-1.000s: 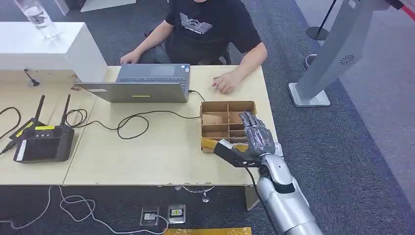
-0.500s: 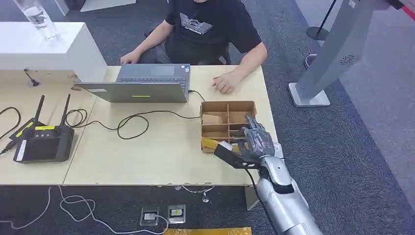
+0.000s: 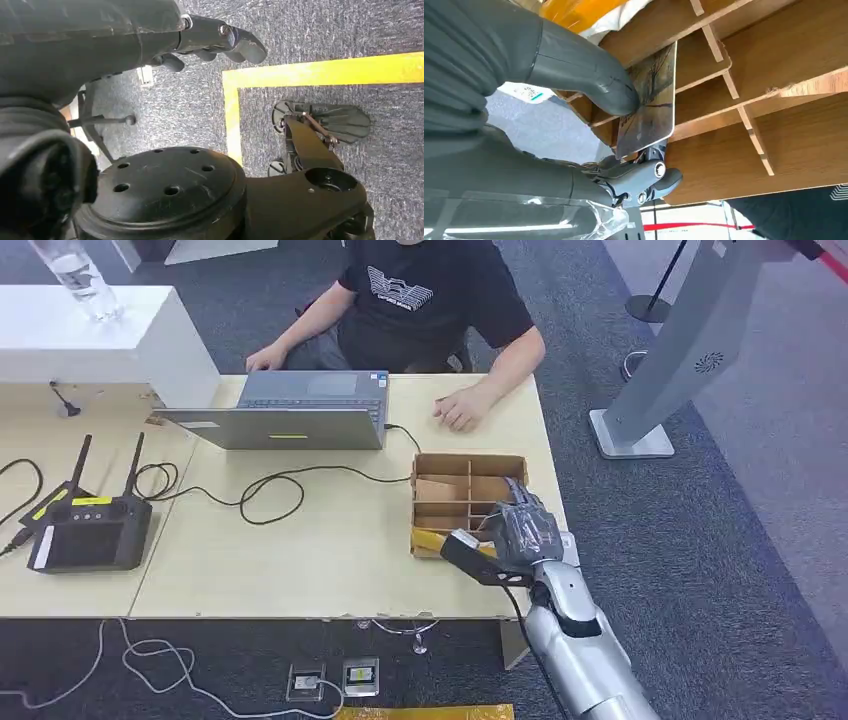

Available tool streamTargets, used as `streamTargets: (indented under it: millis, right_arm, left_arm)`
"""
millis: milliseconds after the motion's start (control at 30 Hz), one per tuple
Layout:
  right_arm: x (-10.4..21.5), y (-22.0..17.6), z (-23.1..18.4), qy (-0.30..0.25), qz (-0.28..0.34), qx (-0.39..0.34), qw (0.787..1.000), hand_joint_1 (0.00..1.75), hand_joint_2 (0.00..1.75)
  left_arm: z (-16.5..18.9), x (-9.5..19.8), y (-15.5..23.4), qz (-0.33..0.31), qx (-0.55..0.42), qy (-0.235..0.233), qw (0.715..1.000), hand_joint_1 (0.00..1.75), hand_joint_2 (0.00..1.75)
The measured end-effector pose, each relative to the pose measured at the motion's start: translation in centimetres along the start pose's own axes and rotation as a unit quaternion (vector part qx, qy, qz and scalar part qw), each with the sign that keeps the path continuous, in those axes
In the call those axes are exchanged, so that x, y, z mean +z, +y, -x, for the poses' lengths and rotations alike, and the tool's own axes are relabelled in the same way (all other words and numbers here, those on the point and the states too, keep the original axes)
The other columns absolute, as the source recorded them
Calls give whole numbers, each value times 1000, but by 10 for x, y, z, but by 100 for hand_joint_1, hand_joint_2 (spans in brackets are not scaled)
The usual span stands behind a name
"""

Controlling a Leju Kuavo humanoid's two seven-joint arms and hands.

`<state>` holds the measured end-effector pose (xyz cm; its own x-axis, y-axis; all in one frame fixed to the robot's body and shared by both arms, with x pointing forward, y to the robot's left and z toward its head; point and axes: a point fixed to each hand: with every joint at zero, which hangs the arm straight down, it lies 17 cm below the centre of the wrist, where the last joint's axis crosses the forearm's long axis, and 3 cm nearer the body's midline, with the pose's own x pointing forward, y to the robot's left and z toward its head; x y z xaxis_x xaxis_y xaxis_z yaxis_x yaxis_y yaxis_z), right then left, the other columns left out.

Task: Pass the card to the sensor for recognition and then transmit it.

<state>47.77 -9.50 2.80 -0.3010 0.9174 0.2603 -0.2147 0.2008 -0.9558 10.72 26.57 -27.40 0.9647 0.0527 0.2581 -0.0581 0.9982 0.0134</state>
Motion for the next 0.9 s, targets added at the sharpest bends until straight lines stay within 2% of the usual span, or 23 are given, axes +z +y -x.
streamTargets:
  millis: [500,567,667,733,900]
  right_arm:
    - [-3,-16,-2,0,27,32,999,175,175]
    - [-4,-30,-3,2,50,58,997,175,175]
    - [-10,-81,-17,6,95,89,991,175,175]
    - [-12,-117,-27,2,127,93,988,175,175]
    - [-4,-161,-44,-14,178,88,980,175,175]
  left_arm:
    - [0,0,1,-1,0,0,1000,0,0]
    - [0,0,1,-1,-1,0,1000,0,0]
    - [1,0,2,-1,-2,0,1000,0,0]
    - [1,0,2,-1,-3,0,1000,0,0]
    - [0,0,2,-1,-4,-1,1000,0,0]
